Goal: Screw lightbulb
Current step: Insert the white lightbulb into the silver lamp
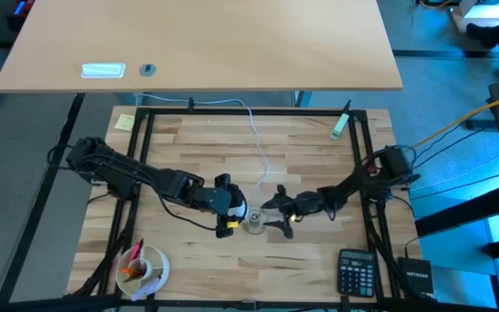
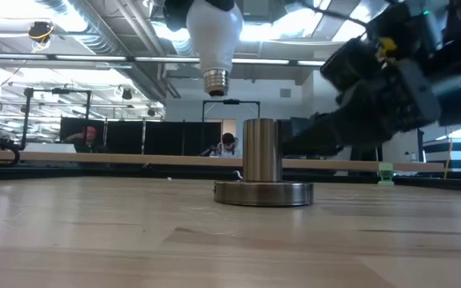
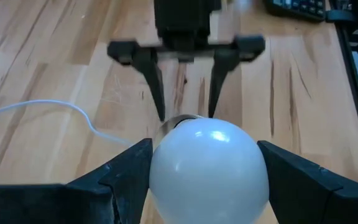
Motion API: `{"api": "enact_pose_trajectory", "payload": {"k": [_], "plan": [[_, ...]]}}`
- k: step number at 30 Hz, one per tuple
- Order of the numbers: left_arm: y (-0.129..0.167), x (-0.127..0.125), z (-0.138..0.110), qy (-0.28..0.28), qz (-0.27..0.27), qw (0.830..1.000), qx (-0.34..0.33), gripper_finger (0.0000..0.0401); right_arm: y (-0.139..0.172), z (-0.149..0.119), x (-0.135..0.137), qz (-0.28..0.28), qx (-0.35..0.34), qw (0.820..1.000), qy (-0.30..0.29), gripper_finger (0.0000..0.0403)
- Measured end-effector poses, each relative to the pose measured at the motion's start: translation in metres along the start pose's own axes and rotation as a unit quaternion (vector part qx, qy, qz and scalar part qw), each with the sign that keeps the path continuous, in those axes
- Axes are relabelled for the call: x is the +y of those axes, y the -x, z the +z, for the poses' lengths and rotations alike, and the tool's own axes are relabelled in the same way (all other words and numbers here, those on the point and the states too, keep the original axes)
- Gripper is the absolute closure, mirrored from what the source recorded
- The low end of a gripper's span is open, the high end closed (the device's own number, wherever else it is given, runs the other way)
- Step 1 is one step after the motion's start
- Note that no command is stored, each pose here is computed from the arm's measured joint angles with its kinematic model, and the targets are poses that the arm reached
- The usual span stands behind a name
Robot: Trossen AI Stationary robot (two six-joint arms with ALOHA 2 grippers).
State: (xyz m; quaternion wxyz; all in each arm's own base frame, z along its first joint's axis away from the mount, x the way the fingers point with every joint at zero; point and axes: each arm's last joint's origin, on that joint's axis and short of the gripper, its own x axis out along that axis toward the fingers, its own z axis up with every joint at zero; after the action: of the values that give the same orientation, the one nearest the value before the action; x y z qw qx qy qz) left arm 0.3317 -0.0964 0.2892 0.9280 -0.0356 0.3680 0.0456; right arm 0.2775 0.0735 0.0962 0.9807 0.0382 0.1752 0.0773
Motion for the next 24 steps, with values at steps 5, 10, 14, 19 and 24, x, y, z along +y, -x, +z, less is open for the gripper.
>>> {"api": "enact_pose_trajectory", "payload": {"k": [5, 10, 14, 19, 24], "plan": [[0.000, 0.001, 0.000, 0.002, 0.000, 1.000, -0.001, 0.0146, -0.024, -0.010, 0.000, -0.011, 0.011, 1.000, 0.011, 0.0113], [-0.001, 0.002, 0.002, 0.005, 0.001, 1.000, -0.007, 0.0146, -0.047, -0.008, 0.003, 0.000, 0.006, 0.999, 0.035, 0.0125], [-0.001, 0.002, 0.004, 0.006, -0.002, 1.000, -0.015, 0.0146, -0.053, -0.005, 0.004, -0.003, -0.002, 0.999, 0.039, 0.0143], [-0.003, 0.000, 0.003, 0.028, 0.007, 0.999, -0.020, 0.0146, -0.053, -0.006, 0.002, -0.045, -0.003, 0.998, 0.033, 0.0212], [-0.017, -0.004, 0.001, 0.057, 0.052, 0.996, -0.035, 0.0146, -0.053, -0.006, 0.000, -0.072, -0.006, 0.997, 0.021, 0.0224]]}}
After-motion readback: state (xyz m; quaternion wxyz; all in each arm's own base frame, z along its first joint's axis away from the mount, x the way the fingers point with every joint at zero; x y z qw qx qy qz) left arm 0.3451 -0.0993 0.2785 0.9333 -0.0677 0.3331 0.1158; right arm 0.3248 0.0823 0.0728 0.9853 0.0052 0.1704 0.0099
